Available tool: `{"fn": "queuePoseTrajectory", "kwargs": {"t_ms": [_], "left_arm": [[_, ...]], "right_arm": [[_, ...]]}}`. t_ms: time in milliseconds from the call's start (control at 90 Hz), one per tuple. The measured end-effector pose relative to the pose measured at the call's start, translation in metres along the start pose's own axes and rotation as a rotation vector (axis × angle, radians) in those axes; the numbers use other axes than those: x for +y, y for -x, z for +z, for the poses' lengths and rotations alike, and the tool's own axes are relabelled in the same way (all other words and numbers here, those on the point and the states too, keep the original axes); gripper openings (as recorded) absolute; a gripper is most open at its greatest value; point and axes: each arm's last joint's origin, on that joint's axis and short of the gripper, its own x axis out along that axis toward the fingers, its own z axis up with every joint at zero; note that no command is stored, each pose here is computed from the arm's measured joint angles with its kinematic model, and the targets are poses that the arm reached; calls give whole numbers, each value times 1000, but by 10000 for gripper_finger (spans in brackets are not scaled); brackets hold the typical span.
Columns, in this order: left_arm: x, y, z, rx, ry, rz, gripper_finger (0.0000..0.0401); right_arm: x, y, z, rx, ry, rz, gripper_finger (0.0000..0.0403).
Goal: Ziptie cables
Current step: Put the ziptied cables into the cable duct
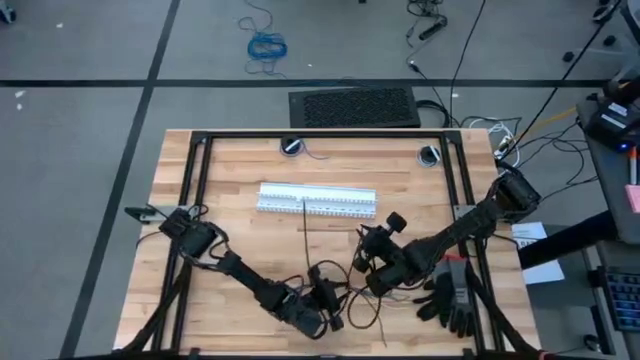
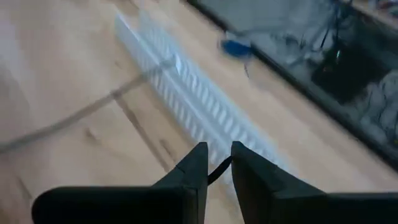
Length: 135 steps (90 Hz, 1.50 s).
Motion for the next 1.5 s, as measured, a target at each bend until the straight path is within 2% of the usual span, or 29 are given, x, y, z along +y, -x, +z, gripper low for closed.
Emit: {"fn": "queuePoseTrajectory", "kwargs": {"t_ms": [122, 311, 456, 556, 622, 711, 844, 967, 1056, 1289, 1500], "left_arm": [[11, -11, 2, 12, 2, 53, 118], [22, -27, 12, 3, 42, 89, 118], [25, -35, 22, 14, 103, 55, 118], [29, -38, 29, 6, 111, 64, 118], [31, -39, 32, -2, 111, 83, 118], [34, -40, 37, -14, 83, 109, 118], [43, -38, 44, -32, -6, 247, 118], [57, -39, 48, -13, -86, 375, 118], [67, -41, 44, 30, -104, 414, 118], [91, -37, 29, 117, -122, 571, 118], [97, -35, 27, 103, -111, 629, 117]], "right_arm": [[15, 22, 15, -11, 3, 128, 59], [35, 73, 18, -82, 46, 299, 59], [57, 121, 4, -163, 14, 490, 59], [79, 142, -20, -235, 11, 531, 59], [91, 146, -33, -275, 35, 521, 59], [104, 152, -33, -306, 39, 504, 59], [123, 154, -26, -327, 92, 487, 59], [137, 138, -33, -307, 157, 452, 59], [142, 118, -44, -262, 221, 426, 59], [127, 80, -64, -97, 312, 272, 59], [98, 53, -64, -74, 371, 33, 59]]}}
